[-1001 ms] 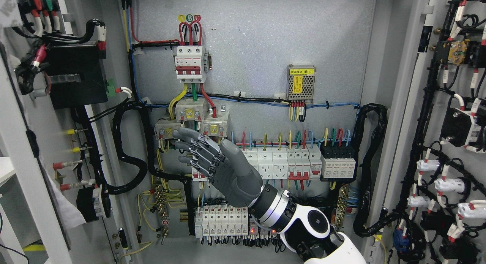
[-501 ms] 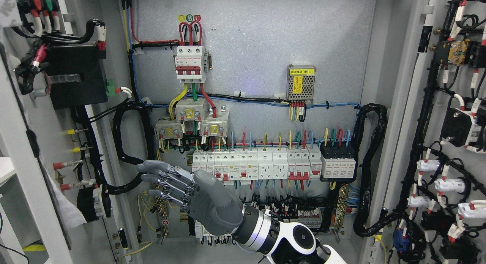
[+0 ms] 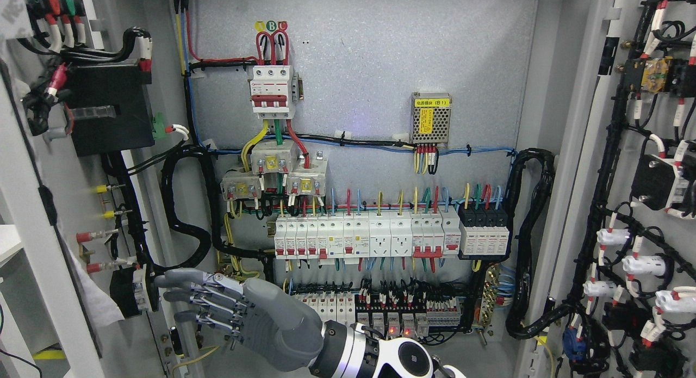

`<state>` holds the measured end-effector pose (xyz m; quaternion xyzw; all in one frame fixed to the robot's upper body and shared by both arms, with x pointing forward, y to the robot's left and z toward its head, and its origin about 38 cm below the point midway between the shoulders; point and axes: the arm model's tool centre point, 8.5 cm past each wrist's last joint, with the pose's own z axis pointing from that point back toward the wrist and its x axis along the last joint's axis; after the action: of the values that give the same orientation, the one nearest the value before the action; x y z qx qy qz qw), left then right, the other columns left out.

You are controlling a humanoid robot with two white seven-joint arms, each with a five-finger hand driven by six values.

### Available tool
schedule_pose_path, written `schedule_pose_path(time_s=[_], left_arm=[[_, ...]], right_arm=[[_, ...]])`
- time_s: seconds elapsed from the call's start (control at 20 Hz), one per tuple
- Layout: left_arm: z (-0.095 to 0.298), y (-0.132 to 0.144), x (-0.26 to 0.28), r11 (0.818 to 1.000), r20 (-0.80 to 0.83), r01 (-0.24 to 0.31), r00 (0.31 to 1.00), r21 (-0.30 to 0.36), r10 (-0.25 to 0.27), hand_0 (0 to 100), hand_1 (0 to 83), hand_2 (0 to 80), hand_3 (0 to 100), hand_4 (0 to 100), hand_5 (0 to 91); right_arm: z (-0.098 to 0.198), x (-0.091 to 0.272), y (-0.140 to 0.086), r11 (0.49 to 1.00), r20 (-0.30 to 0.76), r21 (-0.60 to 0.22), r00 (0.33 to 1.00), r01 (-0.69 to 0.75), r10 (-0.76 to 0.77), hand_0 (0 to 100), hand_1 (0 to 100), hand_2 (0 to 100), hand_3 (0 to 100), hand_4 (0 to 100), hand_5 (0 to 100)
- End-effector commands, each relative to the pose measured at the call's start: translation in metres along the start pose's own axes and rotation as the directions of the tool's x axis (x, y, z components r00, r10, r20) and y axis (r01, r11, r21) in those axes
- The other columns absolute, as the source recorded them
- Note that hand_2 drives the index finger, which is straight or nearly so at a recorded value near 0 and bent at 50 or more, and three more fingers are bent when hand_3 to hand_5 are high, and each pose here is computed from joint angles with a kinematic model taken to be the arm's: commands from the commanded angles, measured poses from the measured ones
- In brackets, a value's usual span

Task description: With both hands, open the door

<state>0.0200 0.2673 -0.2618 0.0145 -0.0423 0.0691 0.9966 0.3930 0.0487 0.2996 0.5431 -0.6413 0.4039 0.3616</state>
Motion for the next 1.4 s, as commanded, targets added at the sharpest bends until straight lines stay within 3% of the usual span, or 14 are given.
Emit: schedule_pose_path(time_s=[0.0,0.35,0.6,0.8,1.35], left_arm=[[0.001,0.011,0.004,1.0,-0.004,0.001,1.0,0.019,0.0,29,0.0,2.8,3,3,0.0],[0.001,0.01,0.004,1.0,-0.004,0.0,1.0,0.018,0.0,29,0.0,2.8,3,3,0.0],[0.001,0.009,0.003,1.0,-0.004,0.0,1.0,0.016,0.0,29,0.0,2.8,3,3,0.0],[0.001,0.008,0.003,1.0,-0.005,0.0,1.0,0.015,0.0,29,0.0,2.9,3,3,0.0],[0.0,0.006,0.003,1.0,-0.005,0.0,1.0,0.012,0.0,29,0.0,2.9,3,3,0.0]], right_arm=[[-0.014,-0.024,0.031,0.995,-0.061,0.092,0.998,0.038,-0.033,22,0,0,0,0,0],[-0.021,-0.035,0.054,0.986,-0.088,0.158,0.995,0.056,-0.042,22,0,0,0,0,0],[-0.026,-0.027,0.053,0.983,-0.08,0.175,0.996,0.054,-0.041,22,0,0,0,0,0],[-0.034,-0.015,0.043,0.988,-0.056,0.125,0.995,0.087,-0.081,22,0,0,0,0,0],[-0.045,-0.032,0.058,0.983,-0.152,0.166,0.987,0.082,-0.057,22,0,0,0,0,0]])
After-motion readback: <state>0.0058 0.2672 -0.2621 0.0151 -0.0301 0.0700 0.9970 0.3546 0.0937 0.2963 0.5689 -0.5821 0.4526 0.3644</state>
